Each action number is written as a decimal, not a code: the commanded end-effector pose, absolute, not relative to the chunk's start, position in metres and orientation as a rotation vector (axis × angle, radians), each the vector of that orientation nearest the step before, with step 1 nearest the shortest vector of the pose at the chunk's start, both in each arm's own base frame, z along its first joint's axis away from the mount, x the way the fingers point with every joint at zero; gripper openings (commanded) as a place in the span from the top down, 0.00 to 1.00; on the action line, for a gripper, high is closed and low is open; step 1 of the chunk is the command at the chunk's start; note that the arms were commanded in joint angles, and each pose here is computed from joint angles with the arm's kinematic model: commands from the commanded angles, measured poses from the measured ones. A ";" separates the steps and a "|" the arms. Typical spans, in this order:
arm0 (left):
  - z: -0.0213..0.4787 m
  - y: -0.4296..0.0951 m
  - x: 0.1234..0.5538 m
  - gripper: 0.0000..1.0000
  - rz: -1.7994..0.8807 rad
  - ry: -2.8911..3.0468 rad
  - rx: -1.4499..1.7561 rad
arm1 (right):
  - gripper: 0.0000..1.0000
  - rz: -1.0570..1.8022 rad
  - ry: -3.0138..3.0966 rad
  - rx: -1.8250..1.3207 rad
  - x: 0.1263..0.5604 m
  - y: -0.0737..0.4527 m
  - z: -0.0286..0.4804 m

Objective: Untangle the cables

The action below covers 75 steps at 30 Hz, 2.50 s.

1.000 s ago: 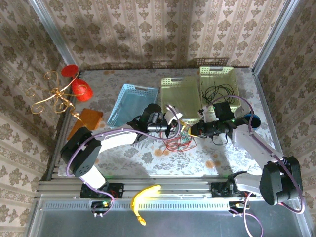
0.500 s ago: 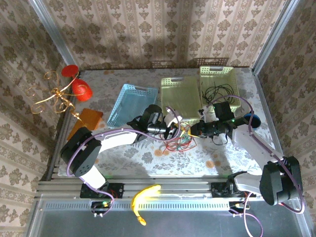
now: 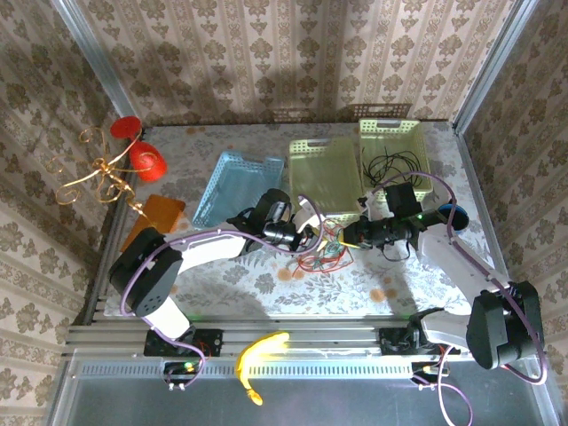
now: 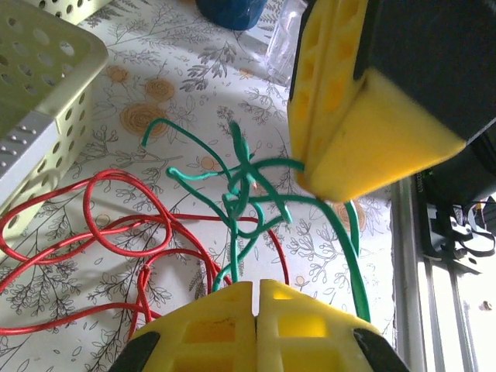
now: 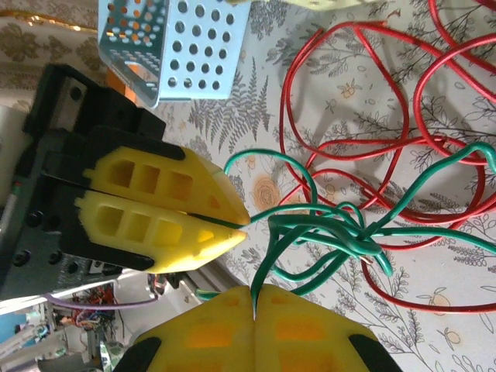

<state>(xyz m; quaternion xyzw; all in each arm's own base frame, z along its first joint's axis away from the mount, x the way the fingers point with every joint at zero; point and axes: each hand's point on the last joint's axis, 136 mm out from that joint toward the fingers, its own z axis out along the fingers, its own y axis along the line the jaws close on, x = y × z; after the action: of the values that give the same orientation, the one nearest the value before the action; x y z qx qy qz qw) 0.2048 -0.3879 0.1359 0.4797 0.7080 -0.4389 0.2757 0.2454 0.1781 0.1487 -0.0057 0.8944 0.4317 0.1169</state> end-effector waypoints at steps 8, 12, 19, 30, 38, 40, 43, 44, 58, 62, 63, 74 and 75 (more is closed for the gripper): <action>0.065 -0.367 0.211 1.00 -1.040 2.108 1.227 | 1.00 1.357 2.392 0.307 0.282 0.141 0.178; 0.039 -0.357 0.208 1.00 -0.993 2.187 1.214 | 1.00 1.332 2.362 0.449 0.289 0.121 0.172; 0.005 -0.337 0.202 1.00 -0.918 2.288 1.154 | 1.00 1.259 2.317 0.767 0.294 0.084 0.148; 0.028 -0.343 0.205 1.00 -0.901 2.210 1.142 | 0.97 1.029 2.543 0.533 0.279 0.095 0.138; 0.036 -0.350 0.208 1.00 -0.912 2.188 1.142 | 0.57 1.142 2.732 0.030 0.246 0.180 0.130; 0.036 -0.351 0.208 1.00 -0.909 2.186 1.143 | 0.56 1.119 2.763 -0.002 0.245 0.186 0.123; 0.037 -0.351 0.208 1.00 -0.902 2.186 1.140 | 0.56 1.126 2.786 -0.032 0.248 0.193 0.117; 0.037 -0.351 0.208 1.00 -0.902 2.185 1.142 | 0.56 1.149 2.796 -0.049 0.247 0.197 0.116; 0.040 -0.354 0.208 1.00 -0.892 2.172 1.164 | 0.55 1.324 2.737 -0.243 0.236 0.233 0.126; 0.041 -0.355 0.208 1.00 -0.893 2.170 1.171 | 0.55 1.319 2.750 -0.231 0.239 0.234 0.121; 0.042 -0.355 0.208 1.00 -0.893 2.165 1.172 | 0.55 1.322 2.761 -0.224 0.240 0.235 0.119; 0.042 -0.354 0.208 1.00 -0.886 2.165 1.159 | 0.95 1.271 2.791 -0.233 0.251 0.234 0.112; 0.041 -0.353 0.208 1.00 -0.882 2.168 1.152 | 0.97 1.255 2.783 -0.232 0.251 0.231 0.114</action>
<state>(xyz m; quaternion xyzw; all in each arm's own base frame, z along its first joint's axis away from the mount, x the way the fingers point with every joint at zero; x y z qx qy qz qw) 0.2088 -0.3544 0.0377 0.4277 0.7996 -0.3317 0.2603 0.2497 0.2326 0.1024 -0.0627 0.9094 0.4106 0.0228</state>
